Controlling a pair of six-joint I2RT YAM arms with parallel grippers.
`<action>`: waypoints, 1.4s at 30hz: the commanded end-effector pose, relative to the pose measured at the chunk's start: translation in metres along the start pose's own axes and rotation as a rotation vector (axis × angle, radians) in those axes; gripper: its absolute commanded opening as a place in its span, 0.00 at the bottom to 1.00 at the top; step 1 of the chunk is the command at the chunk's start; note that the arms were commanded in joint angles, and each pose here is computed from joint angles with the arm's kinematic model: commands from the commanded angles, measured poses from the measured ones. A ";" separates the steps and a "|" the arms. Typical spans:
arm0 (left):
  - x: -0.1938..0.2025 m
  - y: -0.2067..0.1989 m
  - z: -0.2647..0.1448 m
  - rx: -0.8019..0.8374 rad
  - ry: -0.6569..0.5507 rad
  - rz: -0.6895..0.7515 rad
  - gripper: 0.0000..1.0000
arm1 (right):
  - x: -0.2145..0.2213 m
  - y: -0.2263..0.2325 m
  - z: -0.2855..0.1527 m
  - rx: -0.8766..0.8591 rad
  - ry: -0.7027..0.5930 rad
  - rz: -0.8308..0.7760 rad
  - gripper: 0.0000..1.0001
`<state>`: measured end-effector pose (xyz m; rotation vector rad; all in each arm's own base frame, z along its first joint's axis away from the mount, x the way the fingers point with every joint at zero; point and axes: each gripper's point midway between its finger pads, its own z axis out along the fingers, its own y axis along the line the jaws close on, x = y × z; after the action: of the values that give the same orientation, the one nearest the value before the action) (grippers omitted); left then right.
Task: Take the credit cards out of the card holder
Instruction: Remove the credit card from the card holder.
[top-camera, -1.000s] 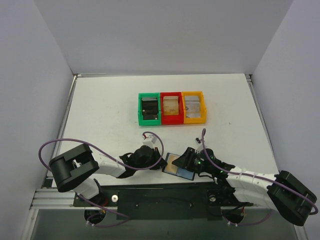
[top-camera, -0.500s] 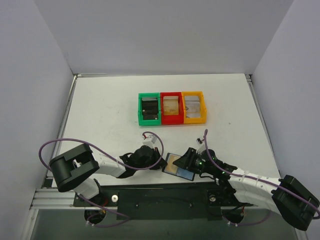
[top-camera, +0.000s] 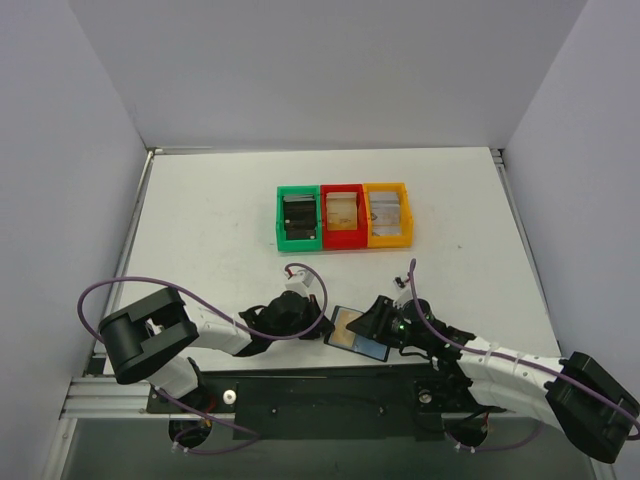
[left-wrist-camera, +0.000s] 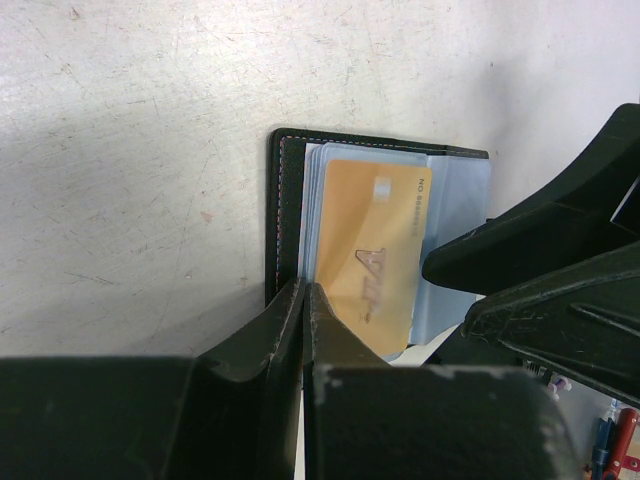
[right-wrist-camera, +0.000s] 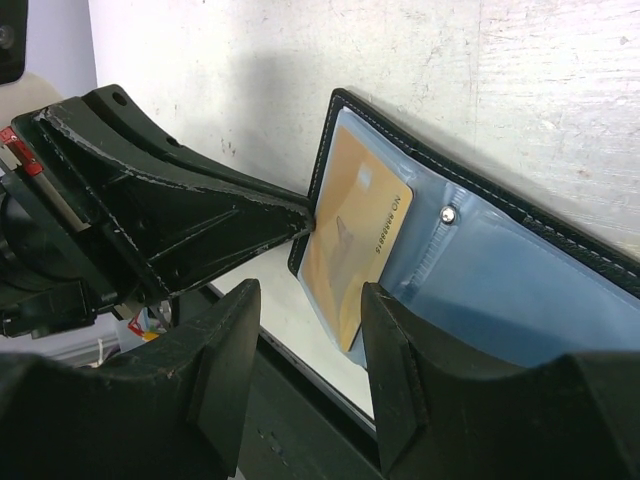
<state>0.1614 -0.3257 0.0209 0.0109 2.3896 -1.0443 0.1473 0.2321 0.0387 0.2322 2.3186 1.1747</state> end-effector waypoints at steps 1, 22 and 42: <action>0.026 0.040 -0.005 -0.139 0.089 0.038 0.11 | 0.003 -0.018 -0.001 0.042 -0.011 0.010 0.41; 0.025 0.038 -0.006 -0.131 0.084 0.040 0.10 | 0.000 -0.010 0.002 0.013 -0.017 0.007 0.41; 0.029 0.029 -0.002 -0.101 0.105 0.068 0.10 | -0.008 0.017 0.006 -0.111 -0.047 0.044 0.41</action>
<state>0.1619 -0.3259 0.0214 0.0235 2.3830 -1.0390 0.1529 0.2324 0.0294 0.2711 2.3228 1.1642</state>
